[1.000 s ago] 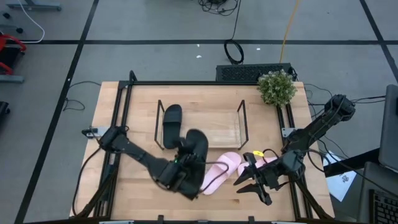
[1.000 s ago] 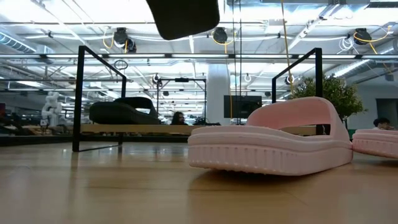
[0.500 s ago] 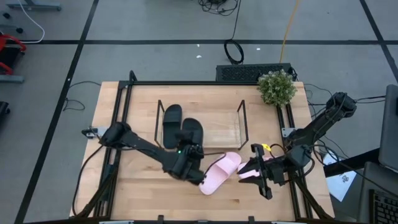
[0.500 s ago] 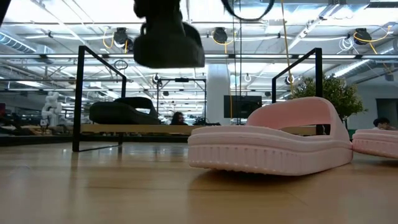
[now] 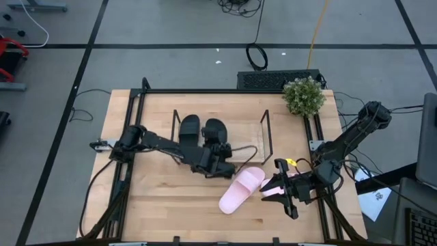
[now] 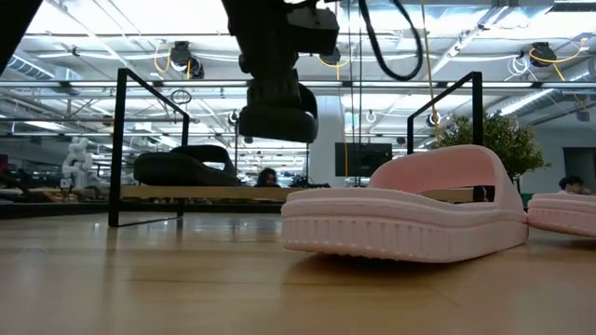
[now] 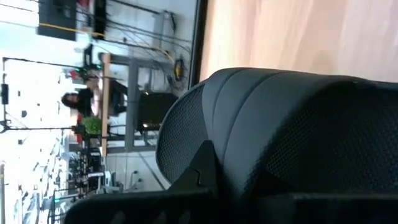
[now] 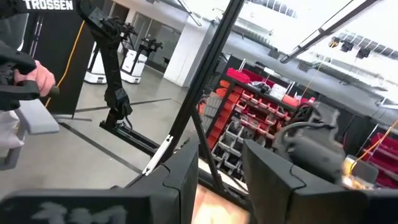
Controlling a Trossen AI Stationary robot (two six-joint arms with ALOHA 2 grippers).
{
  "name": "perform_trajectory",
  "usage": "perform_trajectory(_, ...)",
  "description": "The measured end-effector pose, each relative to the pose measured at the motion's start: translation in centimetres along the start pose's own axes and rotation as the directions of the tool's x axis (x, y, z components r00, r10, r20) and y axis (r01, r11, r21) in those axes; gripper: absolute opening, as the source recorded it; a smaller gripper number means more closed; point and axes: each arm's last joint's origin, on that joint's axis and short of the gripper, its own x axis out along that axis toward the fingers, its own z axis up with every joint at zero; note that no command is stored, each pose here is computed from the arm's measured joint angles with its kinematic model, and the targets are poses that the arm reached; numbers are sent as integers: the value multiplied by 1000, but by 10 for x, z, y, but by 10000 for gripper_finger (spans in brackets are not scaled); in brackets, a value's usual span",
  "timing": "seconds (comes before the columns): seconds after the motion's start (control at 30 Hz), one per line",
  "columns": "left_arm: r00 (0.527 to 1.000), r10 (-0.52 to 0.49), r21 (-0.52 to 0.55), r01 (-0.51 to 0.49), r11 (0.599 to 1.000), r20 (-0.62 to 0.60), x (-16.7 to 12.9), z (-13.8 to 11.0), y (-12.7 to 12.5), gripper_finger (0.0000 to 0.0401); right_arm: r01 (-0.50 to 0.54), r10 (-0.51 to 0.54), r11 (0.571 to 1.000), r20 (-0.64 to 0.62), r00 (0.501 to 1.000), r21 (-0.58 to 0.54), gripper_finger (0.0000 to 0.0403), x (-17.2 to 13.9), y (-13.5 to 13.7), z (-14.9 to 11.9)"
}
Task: Pick and place slides into the shelf
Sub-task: Put the black slipper on the shelf
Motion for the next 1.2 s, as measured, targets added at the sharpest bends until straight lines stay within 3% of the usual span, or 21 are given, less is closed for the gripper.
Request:
perform_trajectory(0.17, 1000, -8, -25, 8, 1000, 1, 7, -1, 23, 0, -11, 11, 1000, -24, 1000, 10, 116, 0, 1, -3)
perform_trajectory(0.23, 999, -31, -90, 35, 995, 41, 6, -4, 33, 1, -15, 16, 1000, -31, 999, 17, 116, 0, 1, -3)
perform_trajectory(0.37, 983, -122, -150, 143, 978, 140, 4, -23, 47, 1, -17, 18, 1000, -26, 999, 18, 116, -1, 2, -2)
perform_trajectory(0.5, 979, -111, -185, 142, 972, 172, 0, -49, 54, 1, -16, 16, 1000, -19, 1000, 8, 116, -2, 1, -1)
perform_trajectory(0.63, 977, -112, -189, 147, 971, 182, 0, -58, 52, 0, -5, 5, 1000, 0, 1000, -25, 116, -2, 0, 1)
perform_trajectory(0.77, 972, -101, -193, 143, 971, 213, 4, -51, 49, 0, 2, -2, 999, 2, 1000, -44, 116, -1, -1, 1)
perform_trajectory(1.2, 988, -99, -172, 119, 978, 122, 59, -39, 23, 0, -2, 2, 1000, -10, 1000, -23, 116, -1, -1, 0)
